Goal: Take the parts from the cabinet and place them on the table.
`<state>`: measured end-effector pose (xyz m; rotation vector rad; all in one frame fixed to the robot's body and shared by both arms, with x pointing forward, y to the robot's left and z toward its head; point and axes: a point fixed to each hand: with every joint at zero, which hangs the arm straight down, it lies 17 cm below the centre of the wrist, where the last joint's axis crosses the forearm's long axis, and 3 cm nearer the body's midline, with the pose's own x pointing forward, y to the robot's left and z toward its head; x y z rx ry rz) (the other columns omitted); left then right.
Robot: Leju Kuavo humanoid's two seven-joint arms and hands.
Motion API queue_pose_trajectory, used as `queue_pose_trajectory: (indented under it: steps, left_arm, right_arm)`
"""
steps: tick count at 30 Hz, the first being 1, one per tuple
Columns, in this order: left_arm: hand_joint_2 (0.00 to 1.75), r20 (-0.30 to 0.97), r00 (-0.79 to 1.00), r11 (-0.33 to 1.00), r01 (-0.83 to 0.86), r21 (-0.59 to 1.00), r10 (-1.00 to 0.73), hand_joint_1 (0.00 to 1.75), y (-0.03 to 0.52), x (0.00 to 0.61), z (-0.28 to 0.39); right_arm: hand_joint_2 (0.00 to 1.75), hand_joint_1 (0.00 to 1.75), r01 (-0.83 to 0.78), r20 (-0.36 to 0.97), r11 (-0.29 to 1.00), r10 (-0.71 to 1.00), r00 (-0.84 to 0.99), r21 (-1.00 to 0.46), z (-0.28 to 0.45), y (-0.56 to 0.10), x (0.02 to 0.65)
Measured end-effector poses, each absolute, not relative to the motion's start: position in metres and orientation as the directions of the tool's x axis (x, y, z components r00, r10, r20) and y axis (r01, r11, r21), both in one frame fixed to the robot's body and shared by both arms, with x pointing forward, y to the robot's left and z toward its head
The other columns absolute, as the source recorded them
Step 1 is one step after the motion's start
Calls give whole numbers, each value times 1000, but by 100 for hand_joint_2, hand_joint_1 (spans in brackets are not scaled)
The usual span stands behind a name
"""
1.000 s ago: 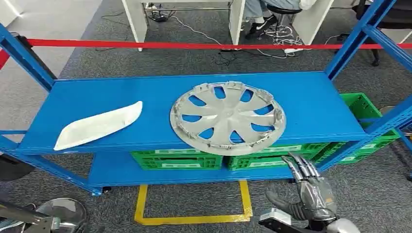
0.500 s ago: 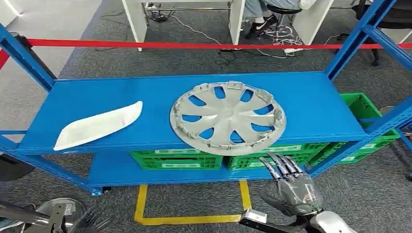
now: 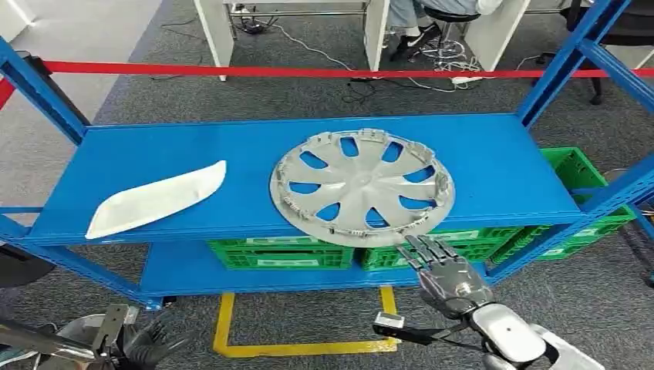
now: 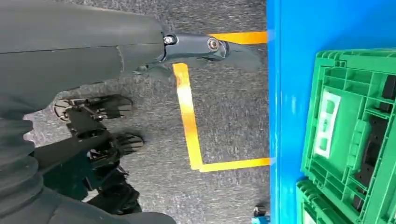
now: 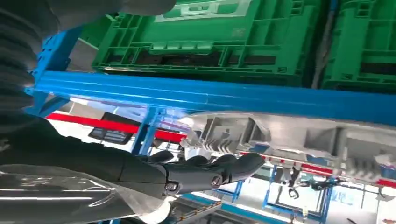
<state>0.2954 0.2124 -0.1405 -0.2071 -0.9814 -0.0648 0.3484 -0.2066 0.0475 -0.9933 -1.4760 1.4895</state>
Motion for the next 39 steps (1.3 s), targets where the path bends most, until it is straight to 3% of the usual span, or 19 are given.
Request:
queue_pose_trajectory:
  steps: [15,39]
  left_arm:
    - [175,830,558,972,198,-123,-8,0,205,302,-141]
    - [175,825,563,969,223,-110,-36,0,204,295,-148]
  right_arm:
    - [175,0,16,-109,-111,917,-385,-994,49,-201,393]
    - [175,0,88,-119,-92,916,-383,-992,88,-182,428]
